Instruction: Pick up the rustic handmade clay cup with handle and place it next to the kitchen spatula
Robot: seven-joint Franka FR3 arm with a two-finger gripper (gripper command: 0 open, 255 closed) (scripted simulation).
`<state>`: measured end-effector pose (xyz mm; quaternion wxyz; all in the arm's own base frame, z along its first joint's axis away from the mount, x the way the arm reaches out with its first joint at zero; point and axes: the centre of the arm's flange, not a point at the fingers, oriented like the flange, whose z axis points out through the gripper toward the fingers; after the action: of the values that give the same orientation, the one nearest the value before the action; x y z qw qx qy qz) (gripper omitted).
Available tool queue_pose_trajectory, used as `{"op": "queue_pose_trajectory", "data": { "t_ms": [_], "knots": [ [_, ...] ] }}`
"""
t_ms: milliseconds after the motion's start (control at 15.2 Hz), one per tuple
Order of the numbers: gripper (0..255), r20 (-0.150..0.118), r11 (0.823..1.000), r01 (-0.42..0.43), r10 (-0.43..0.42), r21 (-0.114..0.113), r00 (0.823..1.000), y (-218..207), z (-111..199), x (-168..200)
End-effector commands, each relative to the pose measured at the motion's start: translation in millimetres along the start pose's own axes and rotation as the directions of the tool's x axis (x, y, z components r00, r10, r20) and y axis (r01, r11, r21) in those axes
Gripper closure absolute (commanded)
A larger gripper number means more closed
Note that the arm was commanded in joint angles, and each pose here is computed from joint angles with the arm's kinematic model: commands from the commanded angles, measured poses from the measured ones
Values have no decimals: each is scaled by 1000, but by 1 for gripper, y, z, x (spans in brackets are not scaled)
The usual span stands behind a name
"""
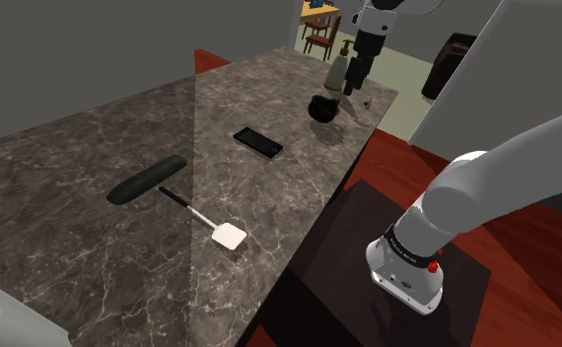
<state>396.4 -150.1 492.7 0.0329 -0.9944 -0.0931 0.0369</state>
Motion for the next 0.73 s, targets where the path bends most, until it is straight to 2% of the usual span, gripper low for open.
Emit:
{"op": "queue_pose_trajectory", "data": {
  "t_ms": [0,660],
  "knots": [
    [0,1,1000,13,-13,2,1000,23,11,12],
    [0,7,997,72,-72,20,997,137,58,64]
  ]
}}
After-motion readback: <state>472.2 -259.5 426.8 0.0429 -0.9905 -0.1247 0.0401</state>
